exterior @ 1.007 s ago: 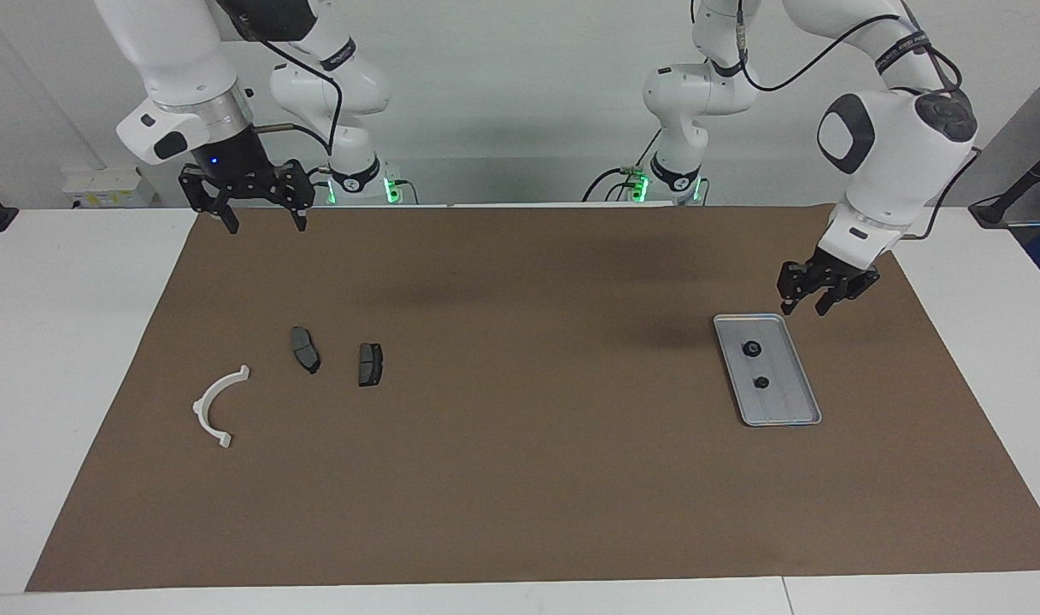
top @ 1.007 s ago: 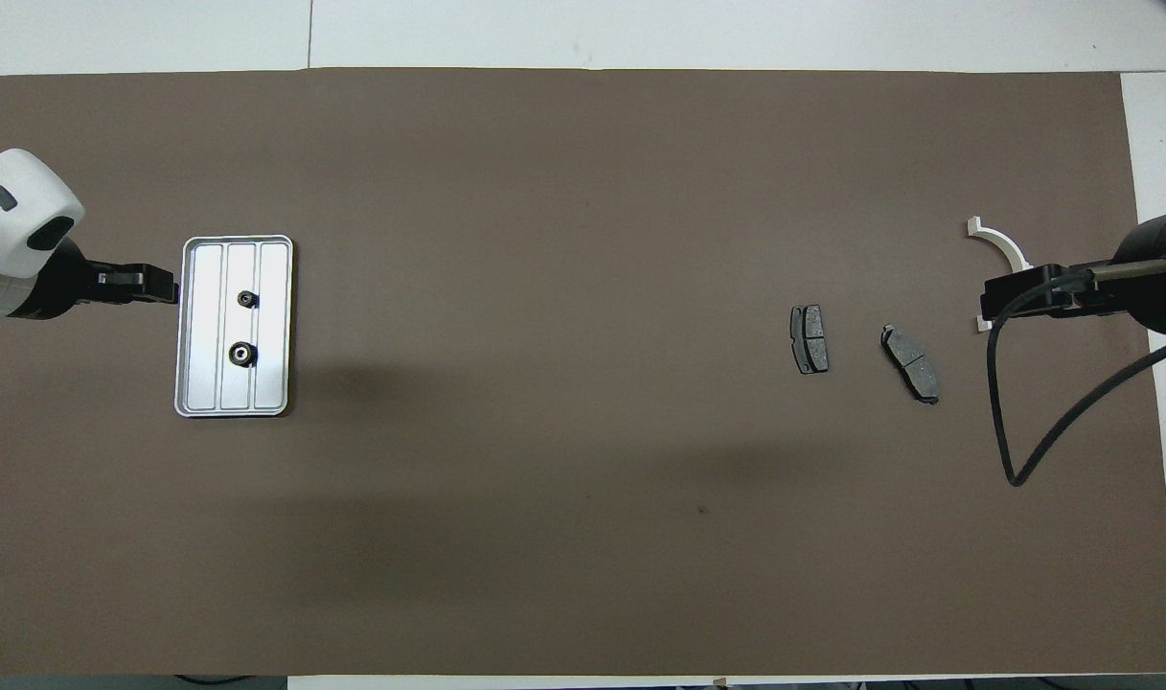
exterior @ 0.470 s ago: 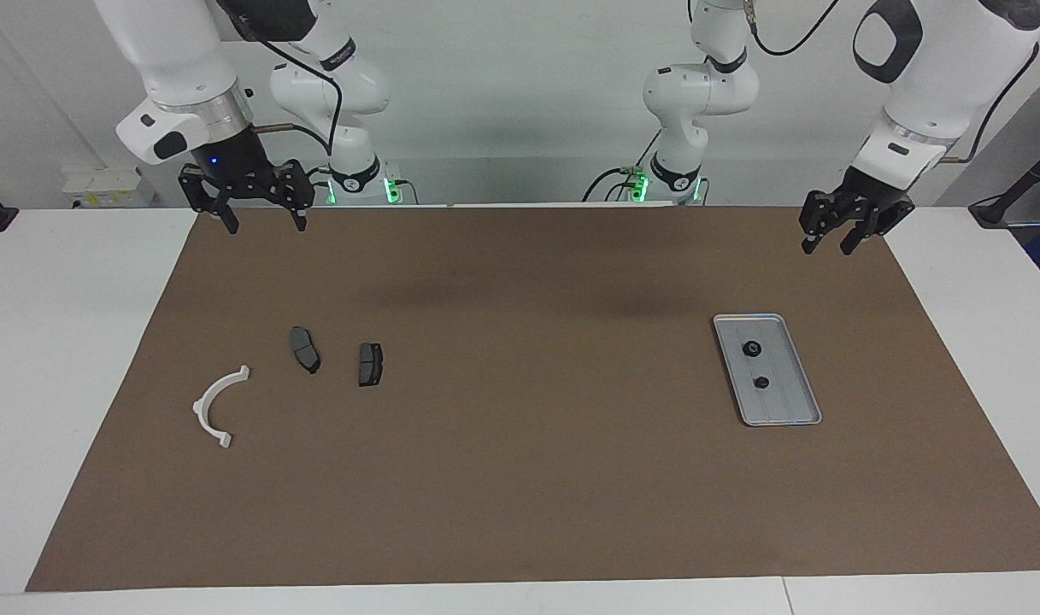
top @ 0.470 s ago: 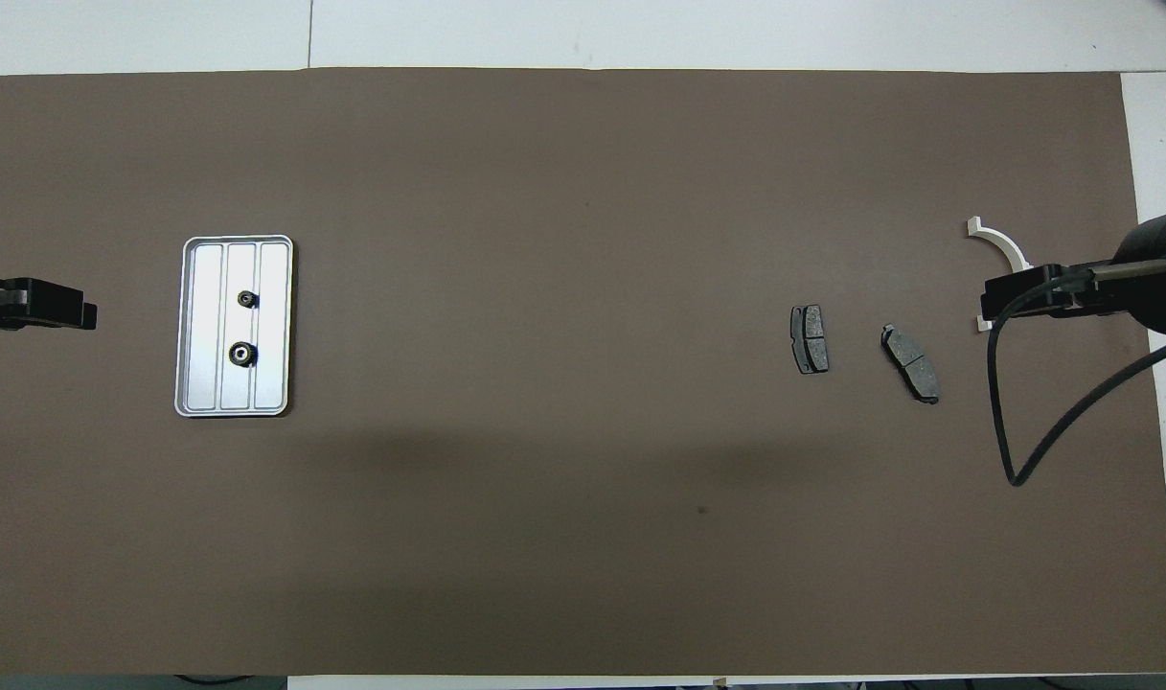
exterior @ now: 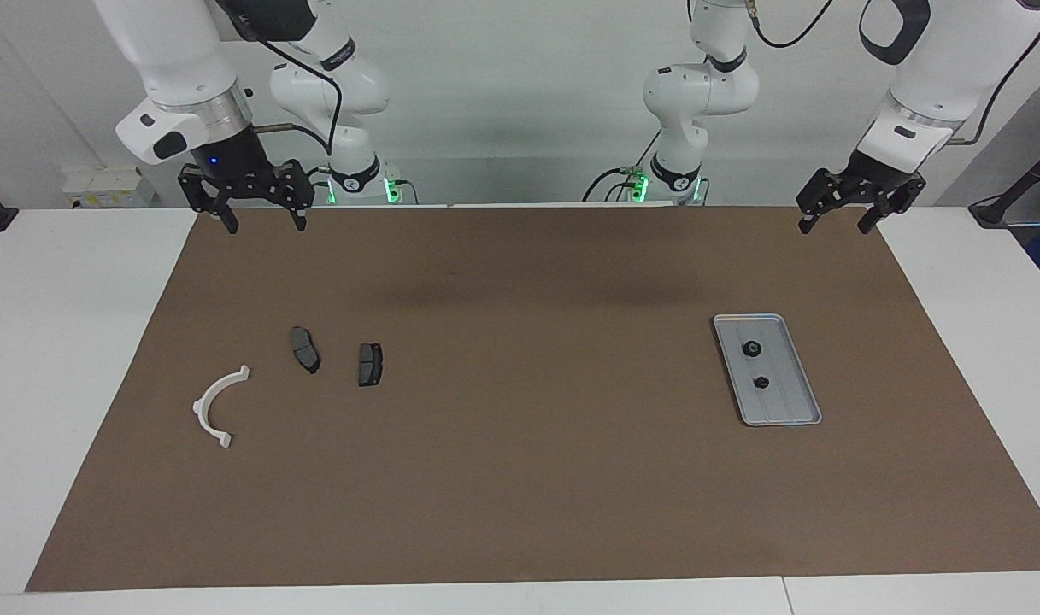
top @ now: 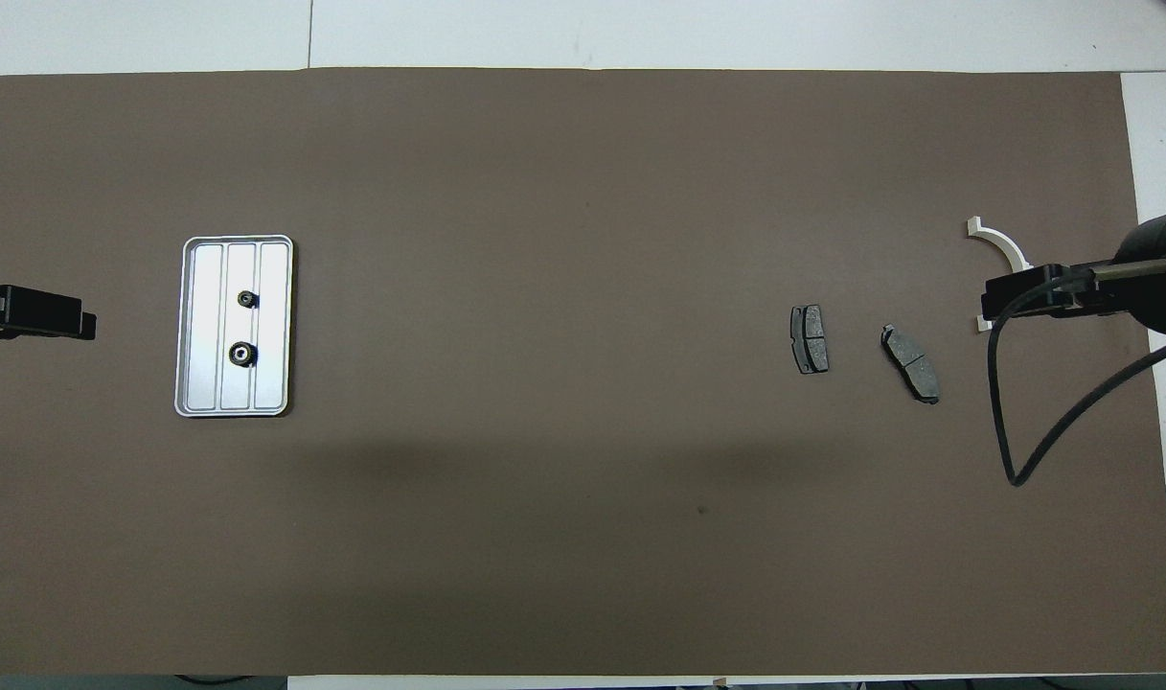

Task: Pick bearing gear from pile to tray

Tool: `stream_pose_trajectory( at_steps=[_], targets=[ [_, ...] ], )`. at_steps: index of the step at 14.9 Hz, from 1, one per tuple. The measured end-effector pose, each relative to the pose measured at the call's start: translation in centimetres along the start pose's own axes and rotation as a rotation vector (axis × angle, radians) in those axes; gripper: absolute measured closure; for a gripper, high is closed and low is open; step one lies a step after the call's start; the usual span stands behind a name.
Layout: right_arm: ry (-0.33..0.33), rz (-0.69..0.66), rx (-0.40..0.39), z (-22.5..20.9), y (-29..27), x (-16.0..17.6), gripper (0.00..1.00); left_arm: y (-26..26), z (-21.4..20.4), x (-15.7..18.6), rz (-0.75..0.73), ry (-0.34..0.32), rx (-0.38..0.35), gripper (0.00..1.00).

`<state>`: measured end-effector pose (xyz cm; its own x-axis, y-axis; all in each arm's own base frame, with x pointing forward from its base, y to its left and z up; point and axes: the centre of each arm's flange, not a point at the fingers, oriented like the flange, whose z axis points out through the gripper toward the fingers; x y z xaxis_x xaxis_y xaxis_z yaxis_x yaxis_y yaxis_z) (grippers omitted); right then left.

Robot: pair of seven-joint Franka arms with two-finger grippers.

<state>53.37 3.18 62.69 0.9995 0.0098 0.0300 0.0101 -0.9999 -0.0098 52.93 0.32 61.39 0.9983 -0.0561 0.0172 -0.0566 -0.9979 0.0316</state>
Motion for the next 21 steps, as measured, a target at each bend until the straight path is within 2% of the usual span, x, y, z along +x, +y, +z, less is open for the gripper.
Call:
stream_pose_trajectory(
  at_steps=[10, 21],
  targets=[
    [0.000, 0.000, 0.000, 0.0, 0.0, 0.0, 0.00, 1.4, 0.0, 0.0, -0.004, -0.002, 0.002, 0.00],
    [0.000, 0.000, 0.000, 0.0, 0.0, 0.0, 0.00, -0.2, -0.4, 0.0, -0.035, 0.019, 0.001, 0.00]
  ],
)
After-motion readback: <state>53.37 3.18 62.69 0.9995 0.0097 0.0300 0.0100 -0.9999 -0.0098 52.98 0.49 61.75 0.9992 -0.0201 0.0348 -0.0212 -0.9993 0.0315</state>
